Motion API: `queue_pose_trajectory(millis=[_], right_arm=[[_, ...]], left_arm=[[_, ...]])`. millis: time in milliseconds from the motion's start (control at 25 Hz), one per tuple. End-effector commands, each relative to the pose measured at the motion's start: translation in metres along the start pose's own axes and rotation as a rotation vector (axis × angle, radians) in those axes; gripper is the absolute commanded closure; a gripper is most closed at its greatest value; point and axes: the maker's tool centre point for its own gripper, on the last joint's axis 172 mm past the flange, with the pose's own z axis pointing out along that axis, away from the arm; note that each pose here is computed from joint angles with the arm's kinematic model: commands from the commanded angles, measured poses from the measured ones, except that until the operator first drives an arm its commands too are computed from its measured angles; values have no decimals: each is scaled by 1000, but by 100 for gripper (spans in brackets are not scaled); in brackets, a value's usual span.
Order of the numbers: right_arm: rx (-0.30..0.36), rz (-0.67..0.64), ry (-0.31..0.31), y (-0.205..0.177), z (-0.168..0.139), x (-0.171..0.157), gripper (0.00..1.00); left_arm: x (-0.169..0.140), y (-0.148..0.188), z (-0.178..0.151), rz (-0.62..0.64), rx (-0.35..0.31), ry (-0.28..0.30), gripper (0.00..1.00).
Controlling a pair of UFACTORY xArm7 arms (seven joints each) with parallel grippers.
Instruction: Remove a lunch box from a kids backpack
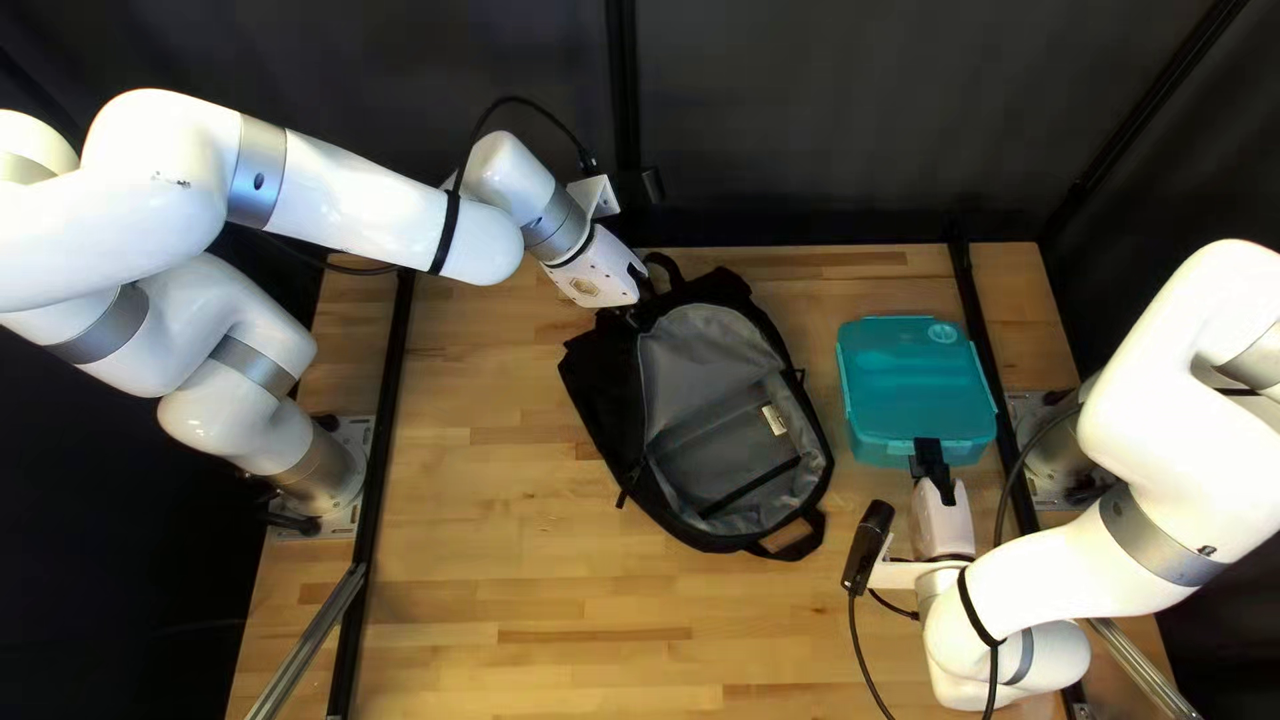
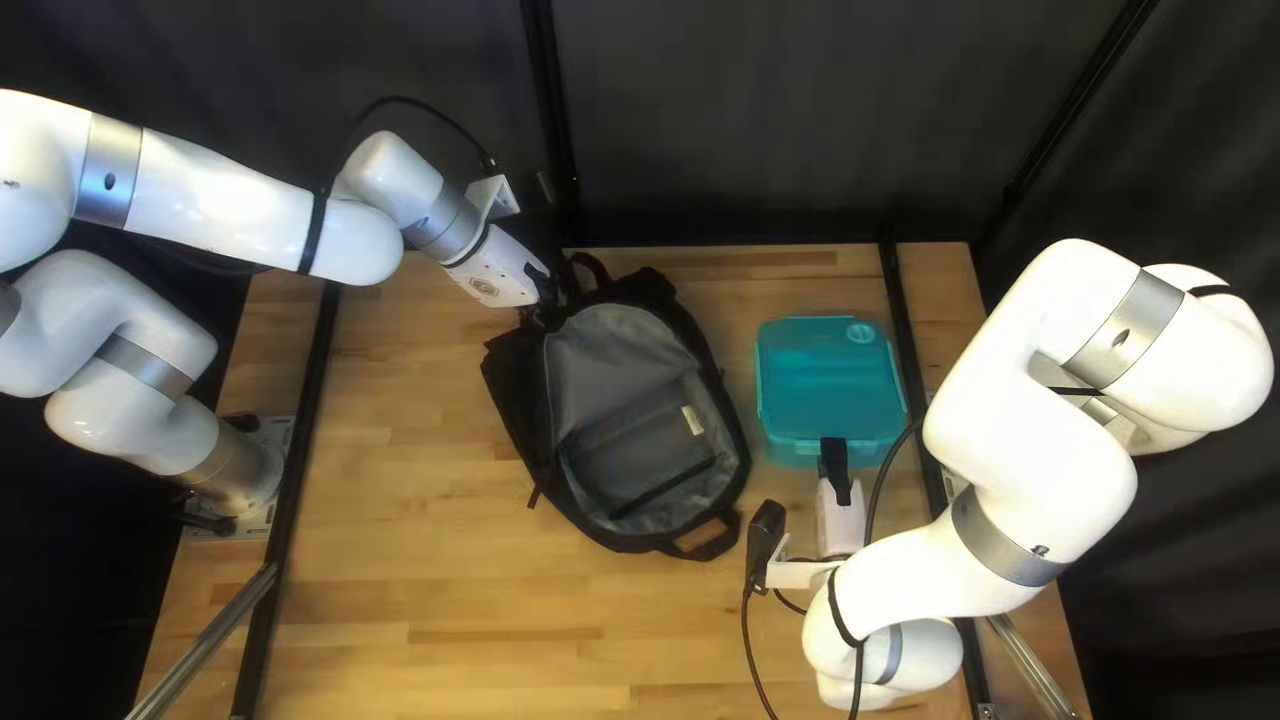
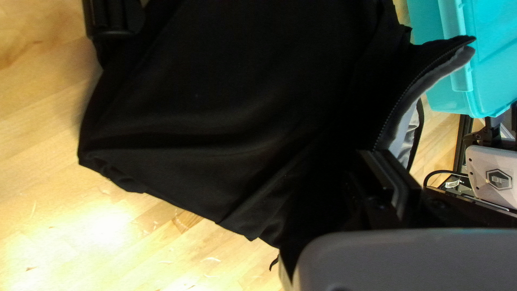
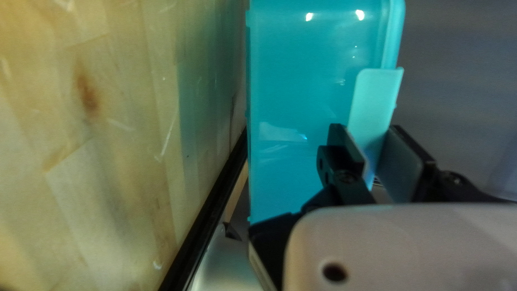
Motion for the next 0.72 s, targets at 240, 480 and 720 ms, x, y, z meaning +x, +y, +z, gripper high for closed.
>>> queue_pose_trajectory(millis=[240,480,720], right_arm=[[34,41,24,-6,-5,-7,0],[43,71,19,11,-16,-19,0],[47,82,11,32,-37,-19,0]], left_arm=[[0,0,0,0,0,0,100],[0,0,0,0,0,0,100],[0,0,0,0,0,0,100]])
